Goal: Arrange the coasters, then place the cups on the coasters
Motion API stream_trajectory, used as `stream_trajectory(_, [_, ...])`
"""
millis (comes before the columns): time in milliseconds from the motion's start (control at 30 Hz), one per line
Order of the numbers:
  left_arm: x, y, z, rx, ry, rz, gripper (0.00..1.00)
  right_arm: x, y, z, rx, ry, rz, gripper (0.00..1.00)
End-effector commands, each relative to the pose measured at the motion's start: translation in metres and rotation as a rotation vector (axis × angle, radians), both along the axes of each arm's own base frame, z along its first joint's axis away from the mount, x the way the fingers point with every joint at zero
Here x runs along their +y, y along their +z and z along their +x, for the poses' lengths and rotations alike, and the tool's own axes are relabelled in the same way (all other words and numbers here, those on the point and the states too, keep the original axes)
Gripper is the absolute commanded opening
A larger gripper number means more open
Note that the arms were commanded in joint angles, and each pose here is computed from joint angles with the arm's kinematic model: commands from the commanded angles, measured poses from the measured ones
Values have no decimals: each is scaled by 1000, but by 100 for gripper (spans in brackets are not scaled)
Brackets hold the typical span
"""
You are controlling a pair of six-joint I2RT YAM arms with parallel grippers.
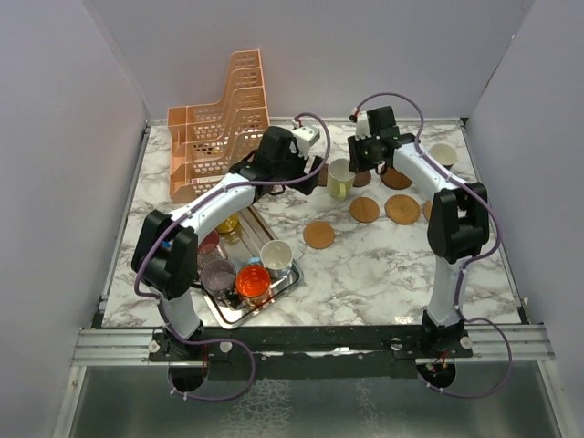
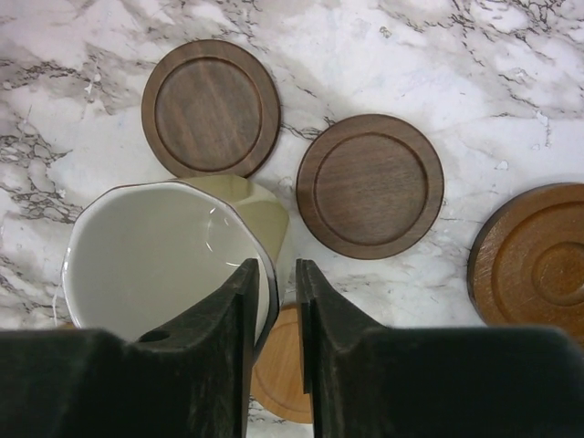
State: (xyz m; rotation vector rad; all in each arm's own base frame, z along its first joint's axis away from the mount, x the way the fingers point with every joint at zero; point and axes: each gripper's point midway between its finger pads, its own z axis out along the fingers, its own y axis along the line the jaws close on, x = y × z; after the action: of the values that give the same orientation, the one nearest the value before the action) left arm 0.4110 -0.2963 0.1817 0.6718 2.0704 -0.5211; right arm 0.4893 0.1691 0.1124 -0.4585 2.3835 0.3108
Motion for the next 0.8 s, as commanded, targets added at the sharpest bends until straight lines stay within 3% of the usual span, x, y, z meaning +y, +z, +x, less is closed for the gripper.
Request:
stream_trajectory(0, [-5, 19, -6, -82, -72, -10, 88, 7, 2, 3, 8, 3, 0, 20])
stream_trajectory(233, [-12, 8, -21, -103, -187, 25, 92, 6, 31, 6, -42, -9, 9, 2])
stream_trajectory(500, [-26, -40, -65, -131, -430, 206, 93, -17, 110, -6, -186, -45, 44, 1])
stream_trajectory(767, [-31, -90, -94, -127, -605, 412, 99, -105, 164, -25, -277, -181, 115, 1])
